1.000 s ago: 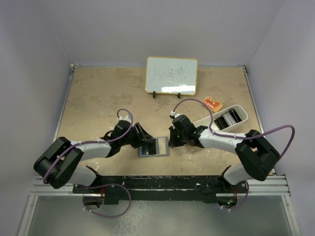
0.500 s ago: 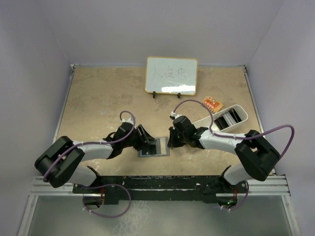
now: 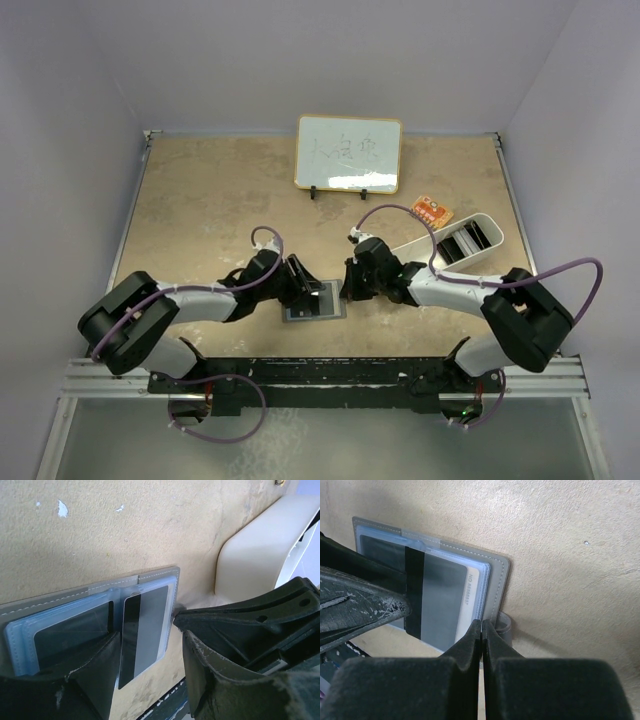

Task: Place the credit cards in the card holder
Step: Insert the credit card into the card holder.

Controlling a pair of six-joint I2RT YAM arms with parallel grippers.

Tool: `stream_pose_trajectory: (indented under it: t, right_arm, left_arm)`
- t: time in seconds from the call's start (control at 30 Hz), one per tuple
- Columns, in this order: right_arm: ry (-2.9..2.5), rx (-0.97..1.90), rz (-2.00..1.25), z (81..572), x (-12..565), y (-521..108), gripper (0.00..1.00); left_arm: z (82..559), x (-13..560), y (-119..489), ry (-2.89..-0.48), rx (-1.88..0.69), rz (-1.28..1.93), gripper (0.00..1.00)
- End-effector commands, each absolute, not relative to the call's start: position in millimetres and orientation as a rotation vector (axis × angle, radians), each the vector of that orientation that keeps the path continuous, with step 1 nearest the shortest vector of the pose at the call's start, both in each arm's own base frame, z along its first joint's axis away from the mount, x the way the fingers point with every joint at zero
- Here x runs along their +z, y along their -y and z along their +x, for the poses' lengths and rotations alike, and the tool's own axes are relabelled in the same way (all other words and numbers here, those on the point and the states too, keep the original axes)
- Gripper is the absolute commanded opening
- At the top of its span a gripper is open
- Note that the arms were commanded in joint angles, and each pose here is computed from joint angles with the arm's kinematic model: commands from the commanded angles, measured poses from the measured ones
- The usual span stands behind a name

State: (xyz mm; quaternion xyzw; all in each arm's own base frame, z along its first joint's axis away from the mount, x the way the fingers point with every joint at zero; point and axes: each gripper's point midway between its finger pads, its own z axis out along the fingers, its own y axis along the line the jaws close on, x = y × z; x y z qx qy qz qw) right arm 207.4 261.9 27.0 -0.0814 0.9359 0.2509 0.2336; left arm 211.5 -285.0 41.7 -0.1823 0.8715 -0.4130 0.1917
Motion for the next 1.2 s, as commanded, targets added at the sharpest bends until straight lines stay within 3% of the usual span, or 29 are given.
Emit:
stream_pose_trajectory:
  t: [0.0, 0.33, 0.47, 0.53, 1.17]
  right_arm:
    - [-2.544, 0.723, -0.219, 207, 37, -265, 0.0]
    - [-2.522, 0.724, -0.214, 206, 41, -262, 0.0]
    - [-2.518, 0.721, -0.217, 206, 42, -261, 0.0]
    - [-2.516, 0.72, -0.217, 206, 42, -261, 0.0]
    - [-2.509, 0.718, -0.214, 208, 43, -261, 0.0]
  left_arm:
    - [228, 59, 288, -2.404, -1.086, -0.463, 0.49]
    - [227, 58, 258, -2.45, -0.844, -0.427, 0.48]
    - [231, 56, 236, -2.449, -0.676, -0.407, 0.12]
    - [232, 56, 228, -2.452, -0.616, -0.394, 0.0]
    - [213, 33, 274, -2.55, -0.86, -0.33, 0.0]
